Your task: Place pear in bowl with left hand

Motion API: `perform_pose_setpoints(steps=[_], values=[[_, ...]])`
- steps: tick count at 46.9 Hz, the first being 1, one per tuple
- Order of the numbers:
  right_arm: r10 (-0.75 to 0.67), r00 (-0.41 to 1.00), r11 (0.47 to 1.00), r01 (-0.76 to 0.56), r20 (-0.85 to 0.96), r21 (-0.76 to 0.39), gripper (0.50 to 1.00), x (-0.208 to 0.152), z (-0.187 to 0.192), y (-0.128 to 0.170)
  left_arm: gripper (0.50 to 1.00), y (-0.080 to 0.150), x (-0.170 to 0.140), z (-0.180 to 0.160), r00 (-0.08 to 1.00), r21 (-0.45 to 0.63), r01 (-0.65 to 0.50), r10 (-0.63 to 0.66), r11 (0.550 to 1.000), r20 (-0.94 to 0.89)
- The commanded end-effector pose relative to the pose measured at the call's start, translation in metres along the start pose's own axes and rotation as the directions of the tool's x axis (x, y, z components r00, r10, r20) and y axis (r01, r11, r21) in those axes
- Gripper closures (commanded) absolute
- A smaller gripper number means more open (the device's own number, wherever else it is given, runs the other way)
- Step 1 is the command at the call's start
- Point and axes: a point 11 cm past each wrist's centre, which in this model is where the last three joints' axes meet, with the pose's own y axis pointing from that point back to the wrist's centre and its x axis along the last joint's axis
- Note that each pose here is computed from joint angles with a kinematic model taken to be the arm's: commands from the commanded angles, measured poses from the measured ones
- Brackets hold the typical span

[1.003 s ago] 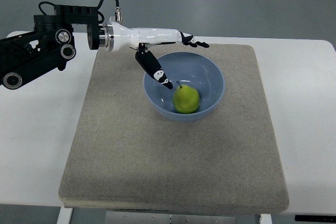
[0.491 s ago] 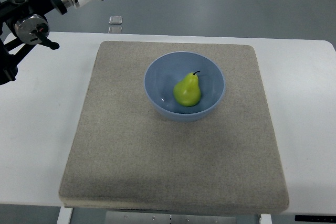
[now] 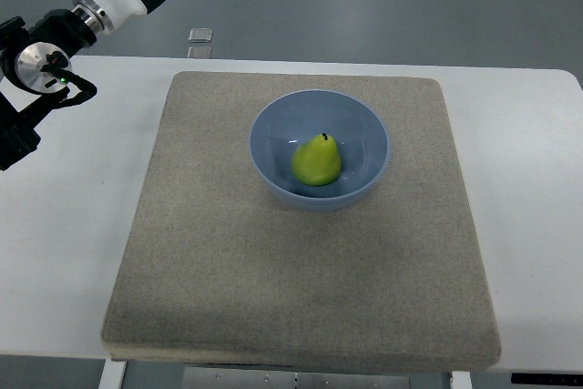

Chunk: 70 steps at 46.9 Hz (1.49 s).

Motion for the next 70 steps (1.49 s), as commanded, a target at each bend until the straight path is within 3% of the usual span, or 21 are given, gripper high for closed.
perform_pose_setpoints(steps=[1,10,70], values=[[0.000,1.000,1.000,0.000,0.003,0.000,0.576,0.000,0.000,0.000,0.506,0.004,0.016,0.000,0.995,0.002,-0.056,0.056,0.998,-0.080],[0.000,1.000,1.000,0.000,0.002,0.000,0.576,0.000,0.000,0.000,0.506,0.002,0.022,-0.005,0.966,0.005,-0.080,0.079,0.997,-0.246],[-0.007,1.000,1.000,0.007,0.005,-0.010,0.574,-0.003,0.005,0.000,0.506,0.032,0.053,-0.046,0.948,0.079,-0.152,0.168,0.985,-0.272]])
